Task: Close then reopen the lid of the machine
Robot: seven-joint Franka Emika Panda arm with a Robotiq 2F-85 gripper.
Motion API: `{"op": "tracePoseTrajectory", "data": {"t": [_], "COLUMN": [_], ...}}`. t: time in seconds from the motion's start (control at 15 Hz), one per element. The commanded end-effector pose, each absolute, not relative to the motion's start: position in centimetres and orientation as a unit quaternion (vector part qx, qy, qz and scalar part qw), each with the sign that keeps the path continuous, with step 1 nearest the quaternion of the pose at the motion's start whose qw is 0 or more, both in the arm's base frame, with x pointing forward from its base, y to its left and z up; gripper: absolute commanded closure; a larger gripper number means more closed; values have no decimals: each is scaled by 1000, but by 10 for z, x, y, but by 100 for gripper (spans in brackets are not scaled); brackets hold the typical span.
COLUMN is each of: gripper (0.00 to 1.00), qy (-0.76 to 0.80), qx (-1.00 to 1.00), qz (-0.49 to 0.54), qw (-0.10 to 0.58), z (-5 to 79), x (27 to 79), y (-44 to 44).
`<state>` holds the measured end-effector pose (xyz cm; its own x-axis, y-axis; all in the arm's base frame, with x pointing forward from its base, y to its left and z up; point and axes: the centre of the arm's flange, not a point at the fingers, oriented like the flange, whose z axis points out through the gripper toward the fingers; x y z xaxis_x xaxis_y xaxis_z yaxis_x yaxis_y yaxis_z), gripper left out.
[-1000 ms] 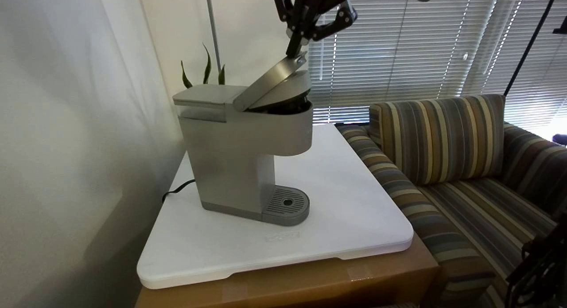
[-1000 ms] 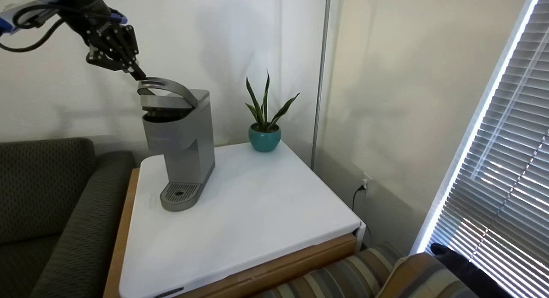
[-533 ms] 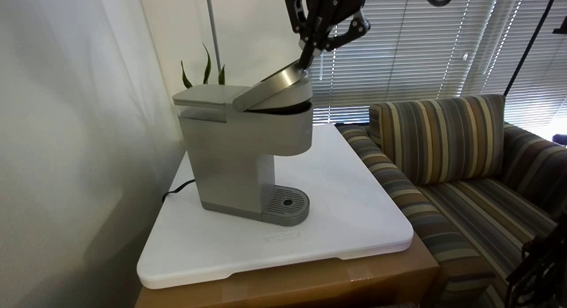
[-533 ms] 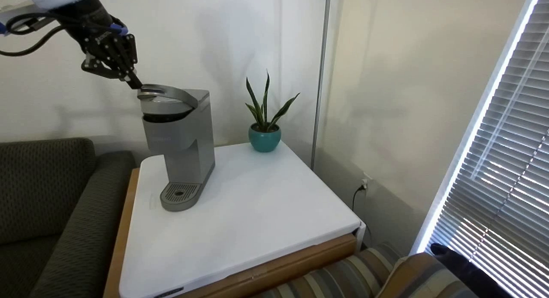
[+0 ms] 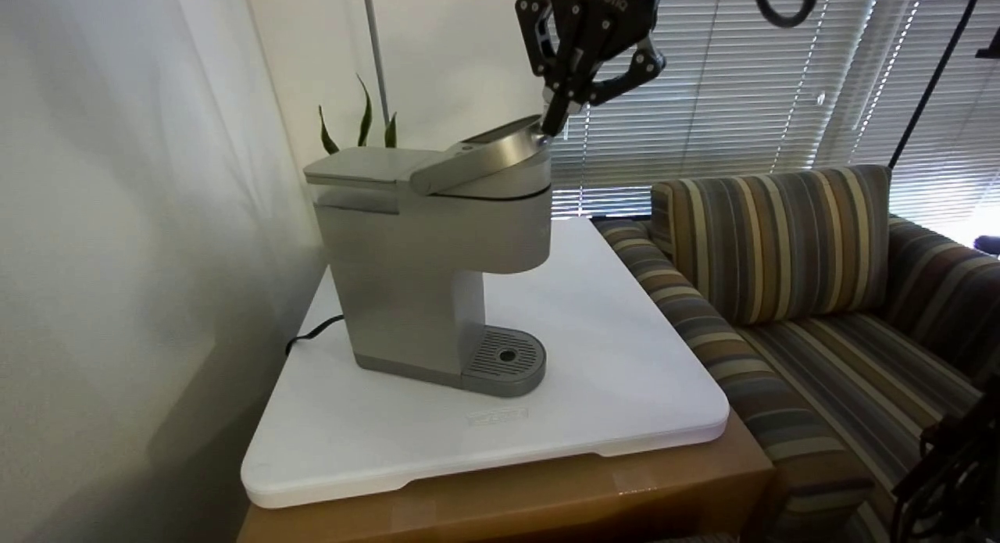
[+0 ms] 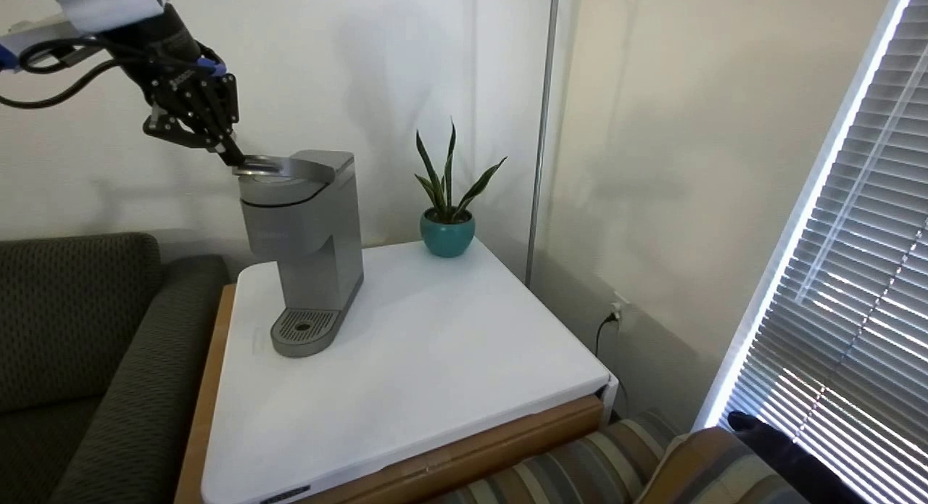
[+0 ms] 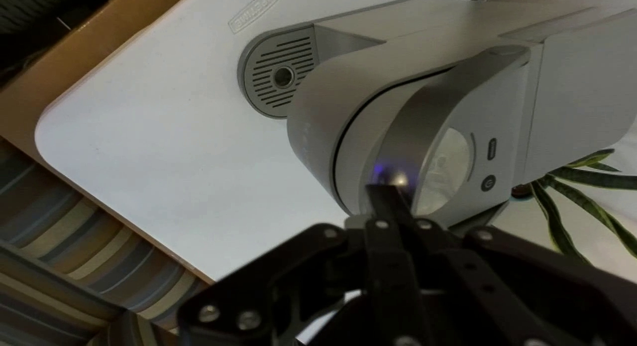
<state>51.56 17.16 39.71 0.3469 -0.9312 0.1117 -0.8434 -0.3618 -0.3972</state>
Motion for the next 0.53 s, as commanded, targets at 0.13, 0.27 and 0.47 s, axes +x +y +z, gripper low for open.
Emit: {"op": "tracePoseTrajectory", "data": {"t": [0.13, 0.27, 0.47], "gripper": [100, 100, 100], "qy": [533, 527, 518], "qx": [-822, -827, -834], "qz": [-150, -148, -144], "qw": [130, 129, 126], "z": [381, 379, 372], "x": [524, 527, 531], "y": [171, 173, 177]}}
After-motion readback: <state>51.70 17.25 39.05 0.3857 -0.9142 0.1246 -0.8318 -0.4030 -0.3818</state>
